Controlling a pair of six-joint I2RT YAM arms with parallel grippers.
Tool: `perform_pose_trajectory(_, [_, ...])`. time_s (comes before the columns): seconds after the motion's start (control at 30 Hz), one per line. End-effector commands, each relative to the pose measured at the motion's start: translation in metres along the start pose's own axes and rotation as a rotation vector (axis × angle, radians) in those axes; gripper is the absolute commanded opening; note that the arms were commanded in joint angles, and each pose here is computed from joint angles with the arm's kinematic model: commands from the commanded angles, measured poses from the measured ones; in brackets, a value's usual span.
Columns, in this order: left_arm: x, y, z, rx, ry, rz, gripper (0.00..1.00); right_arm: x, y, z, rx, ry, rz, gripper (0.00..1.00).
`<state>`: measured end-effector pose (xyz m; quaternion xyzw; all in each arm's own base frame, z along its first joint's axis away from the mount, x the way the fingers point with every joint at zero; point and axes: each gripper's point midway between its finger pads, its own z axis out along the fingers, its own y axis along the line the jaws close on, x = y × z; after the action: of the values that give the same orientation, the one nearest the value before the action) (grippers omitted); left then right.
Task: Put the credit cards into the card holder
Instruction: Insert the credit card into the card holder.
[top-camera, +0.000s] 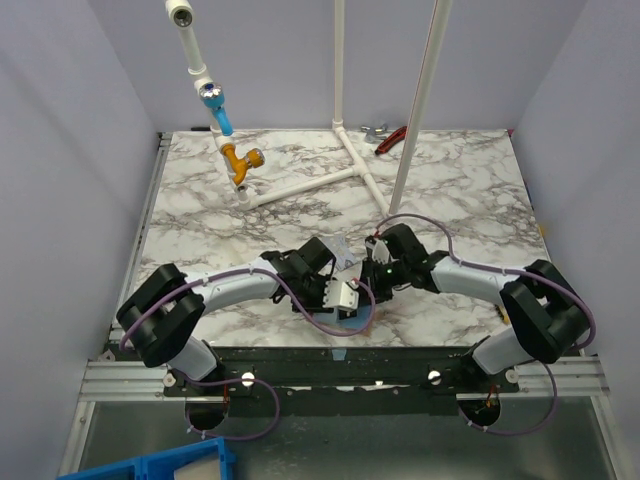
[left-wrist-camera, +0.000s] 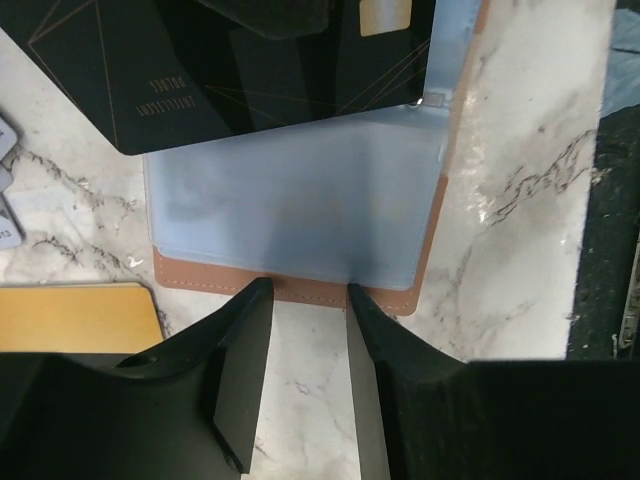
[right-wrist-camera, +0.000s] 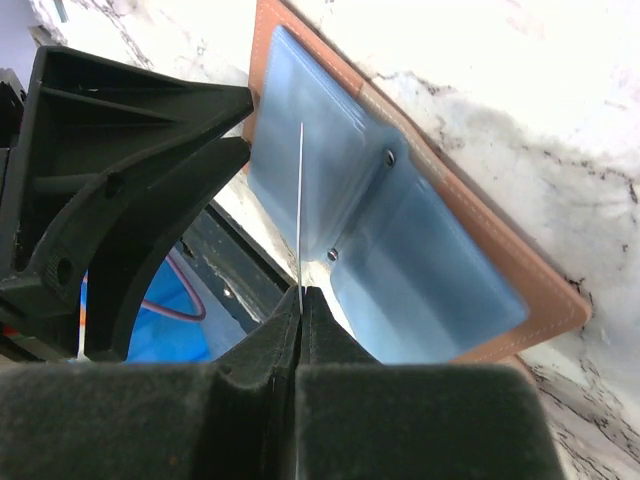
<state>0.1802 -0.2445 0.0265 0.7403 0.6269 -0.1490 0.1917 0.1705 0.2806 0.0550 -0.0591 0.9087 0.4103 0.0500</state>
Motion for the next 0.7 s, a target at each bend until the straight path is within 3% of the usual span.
perform_pose_trajectory(0.0, [-0.001, -0.018, 0.006, 0.054, 0.017, -0.037, 0.36, 0.022, -0.007, -0.005, 0.003, 0.068, 0.064, 0.01])
perform_pose_trajectory(0.3, [0.005, -0.031, 0.011, 0.076, 0.037, -0.051, 0.33, 0.039, -0.018, -0.006, 0.021, 0.115, 0.088, 0.01])
perform_pose_trajectory(0.67, [-0.023, -0.036, 0.007, 0.113, -0.006, -0.092, 0.3, 0.0, -0.023, 0.0, 0.088, 0.034, 0.063, 0.01])
